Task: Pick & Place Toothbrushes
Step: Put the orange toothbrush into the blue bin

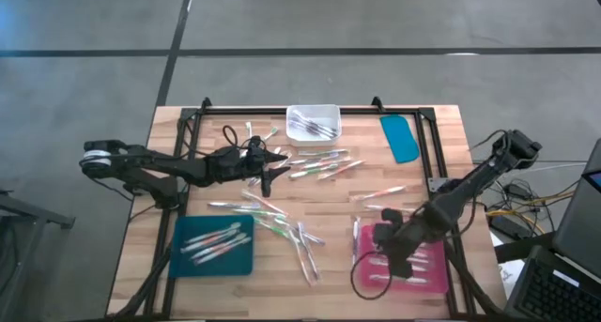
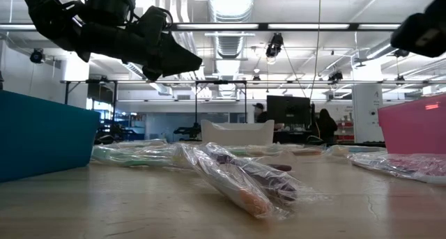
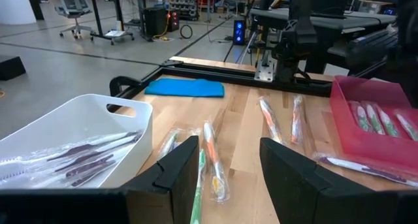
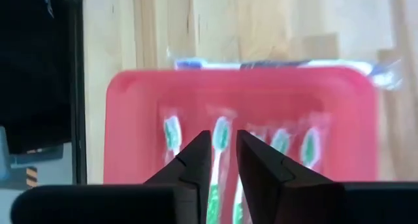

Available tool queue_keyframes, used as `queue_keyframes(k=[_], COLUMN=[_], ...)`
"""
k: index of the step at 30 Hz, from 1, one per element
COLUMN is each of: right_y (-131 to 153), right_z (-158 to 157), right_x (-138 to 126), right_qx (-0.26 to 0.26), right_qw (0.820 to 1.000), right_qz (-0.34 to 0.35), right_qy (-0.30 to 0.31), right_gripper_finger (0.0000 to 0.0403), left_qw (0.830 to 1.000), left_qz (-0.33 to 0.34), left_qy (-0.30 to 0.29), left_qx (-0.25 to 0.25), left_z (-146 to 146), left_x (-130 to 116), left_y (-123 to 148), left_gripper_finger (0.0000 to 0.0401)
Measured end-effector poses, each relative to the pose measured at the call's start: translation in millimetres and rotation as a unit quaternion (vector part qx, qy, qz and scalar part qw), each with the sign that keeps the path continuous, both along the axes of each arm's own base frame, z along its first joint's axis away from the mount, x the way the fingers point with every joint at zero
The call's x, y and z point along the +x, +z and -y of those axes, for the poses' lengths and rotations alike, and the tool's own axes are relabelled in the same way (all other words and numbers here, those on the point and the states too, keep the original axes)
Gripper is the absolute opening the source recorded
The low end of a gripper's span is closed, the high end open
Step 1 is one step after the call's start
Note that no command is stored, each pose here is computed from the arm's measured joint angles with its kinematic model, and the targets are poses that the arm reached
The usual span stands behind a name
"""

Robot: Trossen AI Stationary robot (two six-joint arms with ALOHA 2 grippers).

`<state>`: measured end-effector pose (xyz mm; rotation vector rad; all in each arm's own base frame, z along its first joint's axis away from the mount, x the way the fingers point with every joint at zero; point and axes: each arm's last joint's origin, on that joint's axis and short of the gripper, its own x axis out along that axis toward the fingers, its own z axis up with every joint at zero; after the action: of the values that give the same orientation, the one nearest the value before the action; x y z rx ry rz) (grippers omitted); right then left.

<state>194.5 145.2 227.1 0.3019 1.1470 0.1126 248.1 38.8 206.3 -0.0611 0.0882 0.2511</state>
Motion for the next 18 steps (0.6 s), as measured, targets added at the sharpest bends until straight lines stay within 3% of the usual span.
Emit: queue_keyframes(k=[7, 18], right_y=[18, 21], right_z=[21, 44], right_x=[0, 2], right_qx=[0.001, -0.038], right_qw=[0.999, 0.998], right_qz=[0.041, 0.038], right_qy=[0.004, 0.013], right_gripper_finger=[0.0053, 0.0069], left_qw=[1.0, 1.0], left_qz=[0.0, 0.0], left_qy=[0.0, 0.0], left_qx=[0.0, 0.0], left_z=[0, 0], left_x=[0, 0], left_y=[0, 0], left_gripper_finger=[0.0167, 0.0167])
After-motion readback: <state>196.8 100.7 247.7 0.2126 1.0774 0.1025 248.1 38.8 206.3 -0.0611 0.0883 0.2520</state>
